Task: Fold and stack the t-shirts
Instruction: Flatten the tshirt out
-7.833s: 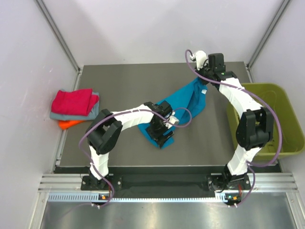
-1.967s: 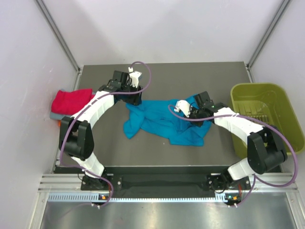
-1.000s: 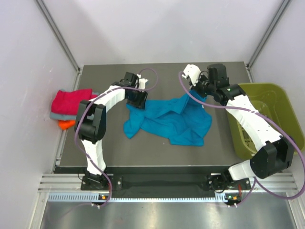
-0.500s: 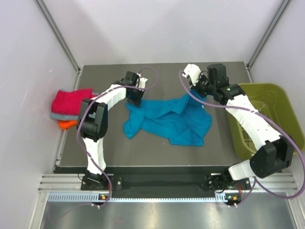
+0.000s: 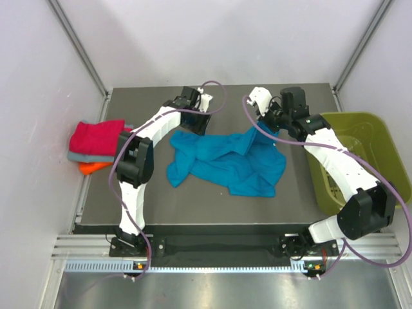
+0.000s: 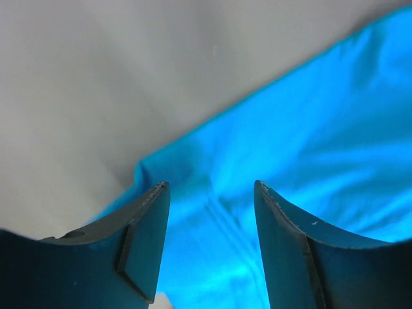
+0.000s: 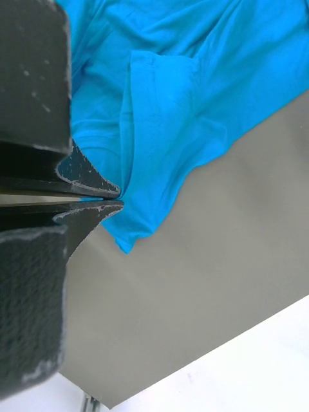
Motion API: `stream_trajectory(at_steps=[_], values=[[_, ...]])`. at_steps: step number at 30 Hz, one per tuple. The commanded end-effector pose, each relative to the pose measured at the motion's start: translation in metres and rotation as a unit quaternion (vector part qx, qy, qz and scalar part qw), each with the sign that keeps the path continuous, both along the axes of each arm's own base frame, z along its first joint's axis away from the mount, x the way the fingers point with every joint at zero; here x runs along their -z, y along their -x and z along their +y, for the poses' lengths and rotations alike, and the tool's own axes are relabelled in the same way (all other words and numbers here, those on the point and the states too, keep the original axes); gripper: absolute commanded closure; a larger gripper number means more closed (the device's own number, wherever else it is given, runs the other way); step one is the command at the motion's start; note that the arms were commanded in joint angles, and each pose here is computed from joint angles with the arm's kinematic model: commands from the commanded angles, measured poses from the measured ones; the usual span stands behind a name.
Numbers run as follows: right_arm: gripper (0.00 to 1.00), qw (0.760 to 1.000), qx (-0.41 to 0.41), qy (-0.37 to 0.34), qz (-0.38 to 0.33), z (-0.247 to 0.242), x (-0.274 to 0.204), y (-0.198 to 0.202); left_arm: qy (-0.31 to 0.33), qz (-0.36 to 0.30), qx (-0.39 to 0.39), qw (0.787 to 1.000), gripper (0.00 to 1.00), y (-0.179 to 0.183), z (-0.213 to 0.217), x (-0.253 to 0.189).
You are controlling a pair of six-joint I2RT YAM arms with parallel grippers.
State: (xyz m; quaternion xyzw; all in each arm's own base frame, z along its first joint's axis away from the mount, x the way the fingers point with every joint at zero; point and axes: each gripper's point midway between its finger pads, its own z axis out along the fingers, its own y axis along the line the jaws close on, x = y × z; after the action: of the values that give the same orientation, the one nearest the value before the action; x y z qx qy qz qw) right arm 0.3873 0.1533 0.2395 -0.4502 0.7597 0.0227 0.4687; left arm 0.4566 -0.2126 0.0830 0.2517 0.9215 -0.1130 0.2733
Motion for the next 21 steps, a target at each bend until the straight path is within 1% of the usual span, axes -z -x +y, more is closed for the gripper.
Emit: stream_trajectory(at_steps=[1,2,6,9,10,11,13,14,15,16,17,21], values=[[1.00,1.000,0.005,-0.017,-0.014,-0.003,-0.008,-0.005,-0.032,-0.007,0.005,0.999,0.40,-0.010,-0.005,0.005],[1.00,1.000,0.006,-0.017,-0.014,-0.003,-0.007,-0.005,-0.043,0.000,0.001,0.999,0.41,-0.011,-0.003,0.016],[1.00,1.000,0.009,-0.019,-0.014,-0.006,-0.008,-0.006,-0.068,0.008,-0.010,0.998,0.42,-0.011,0.003,0.033],[1.00,1.000,0.012,-0.021,-0.015,-0.008,-0.009,-0.007,-0.073,0.005,-0.011,0.997,0.43,-0.009,0.006,0.029],[1.00,1.000,0.012,-0.022,-0.016,-0.008,-0.009,-0.008,-0.093,0.001,-0.020,0.995,0.43,-0.008,0.015,0.028],[1.00,1.000,0.013,-0.023,-0.015,-0.007,-0.008,-0.008,-0.097,0.000,-0.022,0.995,0.44,-0.008,0.018,0.026],[1.00,1.000,0.013,-0.025,-0.013,-0.007,-0.006,-0.008,-0.103,0.008,-0.026,0.994,0.52,-0.003,0.024,0.022],[1.00,1.000,0.012,-0.026,-0.012,-0.006,-0.005,-0.008,-0.104,0.009,-0.029,0.994,0.59,-0.001,0.026,0.020],[1.00,0.999,0.013,-0.027,-0.011,-0.007,-0.005,-0.008,-0.102,0.005,-0.031,0.994,0.78,-0.001,0.028,0.017],[1.00,0.999,0.013,-0.029,-0.012,-0.006,-0.005,-0.008,-0.102,-0.004,-0.034,0.994,0.90,0.001,0.031,0.010],[1.00,0.999,0.013,-0.030,-0.009,-0.006,-0.004,-0.008,-0.102,-0.005,-0.036,0.994,0.99,0.002,0.032,0.009],[1.00,0.999,0.012,-0.032,-0.007,-0.004,-0.003,-0.009,-0.105,-0.013,-0.041,0.994,1.00,0.005,0.037,-0.004]])
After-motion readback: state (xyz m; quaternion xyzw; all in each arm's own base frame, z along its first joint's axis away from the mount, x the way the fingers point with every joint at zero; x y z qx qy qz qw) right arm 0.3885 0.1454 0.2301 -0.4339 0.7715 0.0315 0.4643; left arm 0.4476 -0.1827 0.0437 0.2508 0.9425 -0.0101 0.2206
